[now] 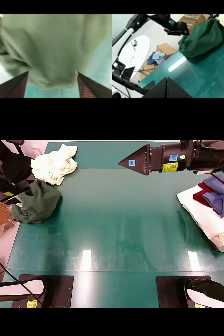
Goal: Fold the shirts.
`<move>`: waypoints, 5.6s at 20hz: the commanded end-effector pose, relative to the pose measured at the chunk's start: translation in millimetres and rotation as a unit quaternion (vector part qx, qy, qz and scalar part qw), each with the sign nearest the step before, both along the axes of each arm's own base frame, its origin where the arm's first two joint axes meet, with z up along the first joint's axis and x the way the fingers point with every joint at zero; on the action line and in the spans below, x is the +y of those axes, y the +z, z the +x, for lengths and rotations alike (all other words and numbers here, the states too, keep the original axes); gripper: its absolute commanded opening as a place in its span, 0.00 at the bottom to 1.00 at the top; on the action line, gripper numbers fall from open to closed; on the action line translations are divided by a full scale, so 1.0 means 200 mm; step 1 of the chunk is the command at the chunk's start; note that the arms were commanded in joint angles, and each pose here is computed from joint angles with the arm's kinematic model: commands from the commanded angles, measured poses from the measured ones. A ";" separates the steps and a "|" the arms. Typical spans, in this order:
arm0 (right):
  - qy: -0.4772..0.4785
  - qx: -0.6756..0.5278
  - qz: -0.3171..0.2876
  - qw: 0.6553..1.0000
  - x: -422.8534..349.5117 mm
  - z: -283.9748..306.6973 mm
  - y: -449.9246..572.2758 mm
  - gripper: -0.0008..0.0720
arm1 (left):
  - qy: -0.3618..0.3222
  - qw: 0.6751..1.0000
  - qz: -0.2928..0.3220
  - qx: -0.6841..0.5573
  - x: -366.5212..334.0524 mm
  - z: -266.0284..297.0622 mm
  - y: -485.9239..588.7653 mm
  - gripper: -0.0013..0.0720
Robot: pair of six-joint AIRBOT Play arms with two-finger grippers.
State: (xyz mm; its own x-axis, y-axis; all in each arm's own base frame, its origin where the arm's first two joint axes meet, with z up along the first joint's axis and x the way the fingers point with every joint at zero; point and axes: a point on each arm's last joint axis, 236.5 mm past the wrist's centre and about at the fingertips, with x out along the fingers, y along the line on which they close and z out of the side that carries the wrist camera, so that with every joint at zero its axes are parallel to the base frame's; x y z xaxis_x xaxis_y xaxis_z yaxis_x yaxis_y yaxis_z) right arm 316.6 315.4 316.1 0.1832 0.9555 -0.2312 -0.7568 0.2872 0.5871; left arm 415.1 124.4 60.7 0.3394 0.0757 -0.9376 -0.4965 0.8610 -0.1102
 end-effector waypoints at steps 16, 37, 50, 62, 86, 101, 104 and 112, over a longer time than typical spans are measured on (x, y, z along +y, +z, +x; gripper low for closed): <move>-0.005 0.010 -0.006 1.000 0.00 0.03 -0.12 0.04 | 0.039 0.980 -0.146 0.132 0.15 -0.17 -0.55 1.00; -0.057 0.006 0.019 0.998 -0.38 0.14 0.15 0.04 | -0.425 0.725 -0.467 -0.274 -2.63 0.06 1.10 0.05; -0.313 0.170 -0.084 0.931 -1.08 0.07 -0.70 0.04 | -0.414 0.895 0.057 0.156 -1.29 -0.05 -0.01 0.05; -0.063 0.401 -0.176 0.897 -0.66 -0.82 -1.63 0.88 | -0.426 0.890 0.001 0.164 -1.41 -0.11 -0.12 0.76; -0.109 0.280 -0.319 0.899 -0.59 -0.56 -1.80 0.82 | -0.414 0.900 0.021 0.130 -1.39 -0.06 -0.03 0.76; -0.139 0.275 -0.245 0.919 -0.53 -0.57 -1.66 0.04 | -0.484 0.854 -0.154 -0.109 -2.20 0.24 0.24 0.76; -0.229 0.251 -0.212 0.916 -0.76 -0.46 -1.54 0.04 | -0.401 0.912 -0.063 -0.058 -1.76 0.38 0.11 0.76; -0.517 0.262 -0.205 0.789 -1.53 -0.54 -1.39 0.04 | -0.338 0.934 -0.104 -0.046 -1.49 0.45 0.11 0.76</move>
